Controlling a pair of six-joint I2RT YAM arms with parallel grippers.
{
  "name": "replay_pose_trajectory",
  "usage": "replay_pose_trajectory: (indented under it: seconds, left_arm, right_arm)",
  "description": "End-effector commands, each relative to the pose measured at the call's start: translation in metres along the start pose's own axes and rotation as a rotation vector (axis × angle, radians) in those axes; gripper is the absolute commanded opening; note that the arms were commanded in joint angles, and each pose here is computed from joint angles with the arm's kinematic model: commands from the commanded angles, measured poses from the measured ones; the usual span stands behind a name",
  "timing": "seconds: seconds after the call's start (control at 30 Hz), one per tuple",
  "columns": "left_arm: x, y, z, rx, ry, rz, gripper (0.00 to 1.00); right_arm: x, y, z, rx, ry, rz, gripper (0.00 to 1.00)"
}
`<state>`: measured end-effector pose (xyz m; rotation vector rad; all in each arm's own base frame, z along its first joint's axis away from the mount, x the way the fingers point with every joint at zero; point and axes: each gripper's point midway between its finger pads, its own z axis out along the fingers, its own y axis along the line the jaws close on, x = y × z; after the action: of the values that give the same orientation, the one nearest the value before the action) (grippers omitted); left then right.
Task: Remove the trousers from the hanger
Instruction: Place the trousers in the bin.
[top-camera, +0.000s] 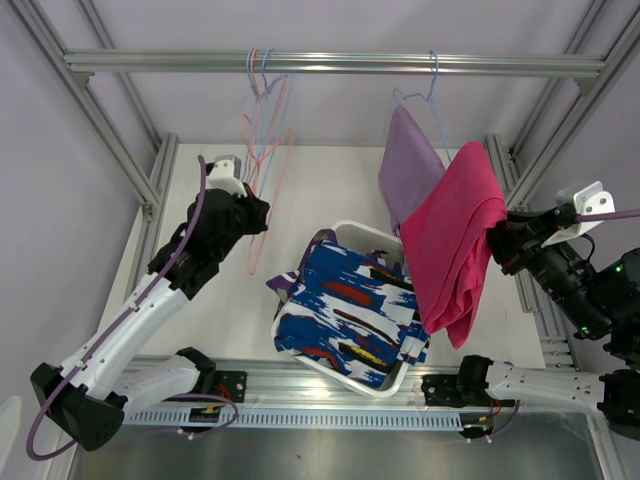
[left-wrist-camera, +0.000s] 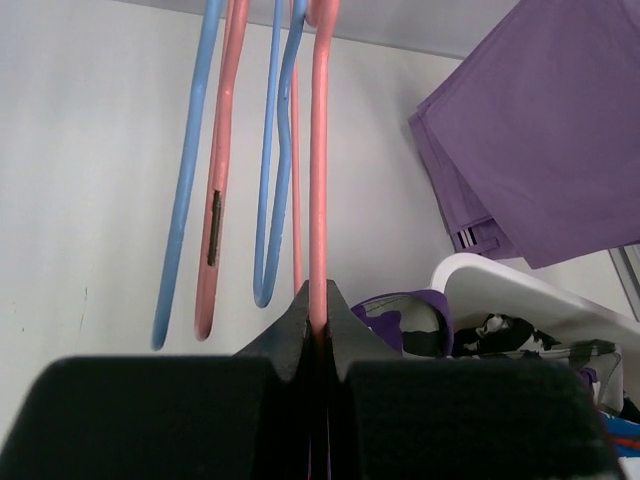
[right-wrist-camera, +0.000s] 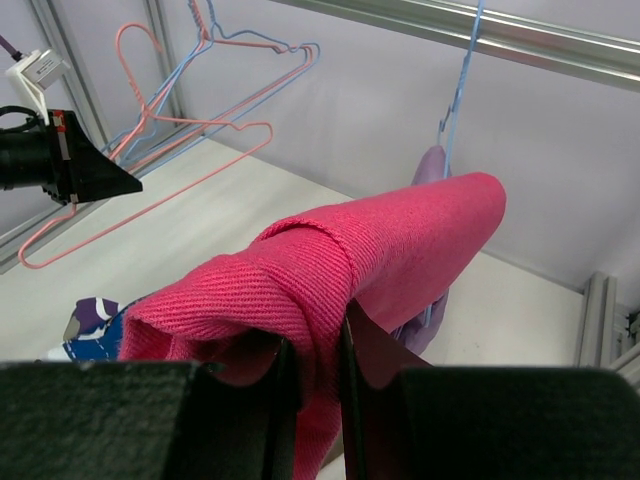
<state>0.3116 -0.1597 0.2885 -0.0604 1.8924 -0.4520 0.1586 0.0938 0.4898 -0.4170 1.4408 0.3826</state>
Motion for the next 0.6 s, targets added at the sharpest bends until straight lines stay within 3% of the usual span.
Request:
replay_pose_trajectory:
  seconds: [0.0, 0.57]
  left_arm:
    - [-0.025, -0.011, -0.005, 0.023, -0.066, 0.011, 0.0]
    - [-0.023, -0.015, -0.007, 0.033, -0.064, 0.024, 0.0]
  right_arm:
    - [-0.033, -0.001, -0.008, -0.04, -0.11, 0.078, 0.0]
    - [0.054, 0.131, 0.066, -0.355, 0.09, 0.035, 0.0]
